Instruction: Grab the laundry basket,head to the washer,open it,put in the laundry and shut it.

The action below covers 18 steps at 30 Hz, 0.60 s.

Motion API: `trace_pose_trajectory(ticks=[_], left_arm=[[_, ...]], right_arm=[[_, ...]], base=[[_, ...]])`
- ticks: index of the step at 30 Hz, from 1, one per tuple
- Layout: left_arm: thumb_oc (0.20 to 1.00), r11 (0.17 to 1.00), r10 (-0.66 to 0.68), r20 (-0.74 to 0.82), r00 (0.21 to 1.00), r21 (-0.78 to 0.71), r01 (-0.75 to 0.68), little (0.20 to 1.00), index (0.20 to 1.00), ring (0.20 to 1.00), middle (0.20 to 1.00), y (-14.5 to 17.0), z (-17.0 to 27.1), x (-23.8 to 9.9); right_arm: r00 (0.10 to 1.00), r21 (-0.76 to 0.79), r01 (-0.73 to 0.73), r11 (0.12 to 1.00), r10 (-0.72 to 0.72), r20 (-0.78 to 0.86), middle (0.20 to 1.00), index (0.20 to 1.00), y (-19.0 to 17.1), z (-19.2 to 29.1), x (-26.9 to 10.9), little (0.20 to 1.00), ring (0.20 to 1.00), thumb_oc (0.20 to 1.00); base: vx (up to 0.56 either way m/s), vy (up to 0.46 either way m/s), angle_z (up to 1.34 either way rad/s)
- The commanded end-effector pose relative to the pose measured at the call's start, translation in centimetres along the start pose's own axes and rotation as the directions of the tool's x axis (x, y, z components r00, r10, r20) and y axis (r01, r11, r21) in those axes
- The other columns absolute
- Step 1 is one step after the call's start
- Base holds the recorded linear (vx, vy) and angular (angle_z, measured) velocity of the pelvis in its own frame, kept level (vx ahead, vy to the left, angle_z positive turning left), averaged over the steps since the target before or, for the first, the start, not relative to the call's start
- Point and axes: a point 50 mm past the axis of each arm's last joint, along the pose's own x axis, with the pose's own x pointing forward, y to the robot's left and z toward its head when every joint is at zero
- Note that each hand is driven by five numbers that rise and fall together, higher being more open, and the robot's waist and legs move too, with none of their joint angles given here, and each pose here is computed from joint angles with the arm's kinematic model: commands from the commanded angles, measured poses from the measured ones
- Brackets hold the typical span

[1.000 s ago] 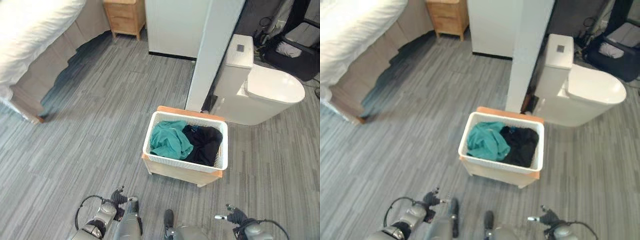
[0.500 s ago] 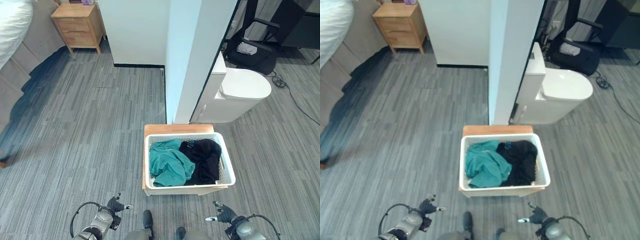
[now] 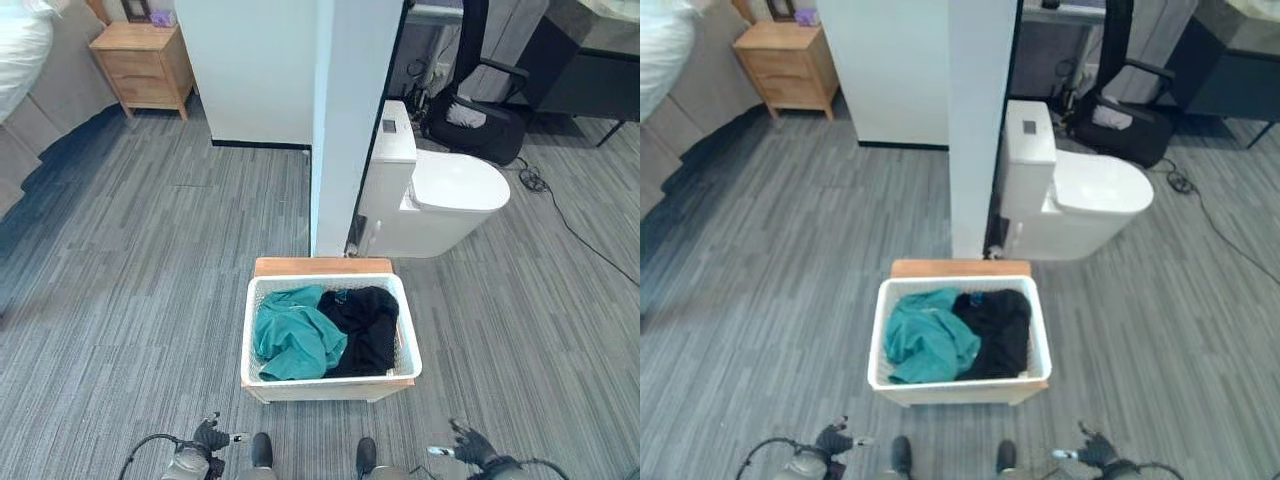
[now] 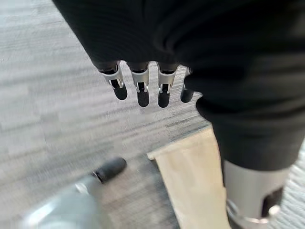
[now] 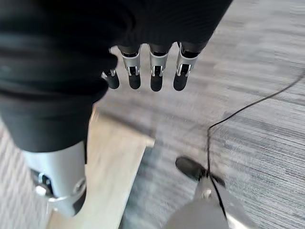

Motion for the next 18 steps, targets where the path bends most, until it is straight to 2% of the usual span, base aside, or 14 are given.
trace_pose_trajectory(ticks=[1,2,3,6,10,11,15,18], left_arm=[[1.0,0.997,0.025,0.056,0.998,-0.079,-0.02,1.0,1.0,1.0,1.0,1.6,2.5,0.6],[1.0,0.997,0.024,0.056,0.998,-0.079,-0.02,1.0,1.0,1.0,1.0,1.6,2.5,0.6],[1.0,0.995,-0.007,0.04,0.999,-0.099,0.011,1.0,1.0,1.0,1.0,1.2,2.1,0.5],[1.0,0.995,-0.057,0.062,0.996,-0.083,0.062,1.0,1.0,1.0,1.0,0.7,3.0,0.6],[1.0,0.986,-0.155,0.138,0.978,-0.033,0.161,1.0,1.0,1.0,1.0,0.9,4.8,0.4],[1.0,0.986,-0.156,0.138,0.978,-0.032,0.162,1.0,1.0,1.0,1.0,0.9,4.8,0.4],[1.0,0.968,-0.246,0.217,0.945,0.007,0.25,1.0,1.0,1.0,1.0,0.8,6.9,-0.1],[1.0,0.963,-0.27,0.205,0.941,0.045,0.266,1.0,1.0,1.0,1.0,0.0,7.9,0.2]], right_arm=[[0.994,0.191,0.023,0.981,-0.043,0.104,1.0,1.0,-1.7,1.7,-0.5,1.0,1.0,1.0],[0.994,0.191,0.023,0.981,-0.043,0.103,1.0,1.0,-1.7,1.7,-0.5,1.0,1.0,1.0],[0.983,0.188,0.068,0.98,-0.098,0.153,1.0,1.0,-4.0,2.3,-1.6,1.0,1.0,1.0],[0.963,0.237,0.12,0.964,-0.171,0.207,1.0,1.0,-7.2,3.3,-2.9,1.0,1.0,1.0],[0.94,0.216,0.179,0.96,-0.232,0.251,1.0,1.0,-12.4,4.1,-6.2,1.0,1.0,1.0],[0.94,0.217,0.18,0.96,-0.232,0.251,1.0,1.0,-12.4,4.1,-6.3,1.0,1.0,1.0],[0.916,0.184,0.249,0.951,-0.293,0.275,1.0,1.0,-17.0,5.4,-9.0,1.0,1.0,1.0],[0.913,0.192,0.251,0.949,-0.298,0.279,1.0,1.0,-18.3,6.8,-8.8,1.0,1.0,1.0]], base=[[0.06,-0.032,-0.04],[0.06,0.013,-0.05],[0.05,0.032,-0.03],[-0.01,0.047,-0.02],[0.04,0.048,-0.03],[0.03,0.036,-0.01],[0.0,0.038,0.01],[0.0,0.052,-0.02]])
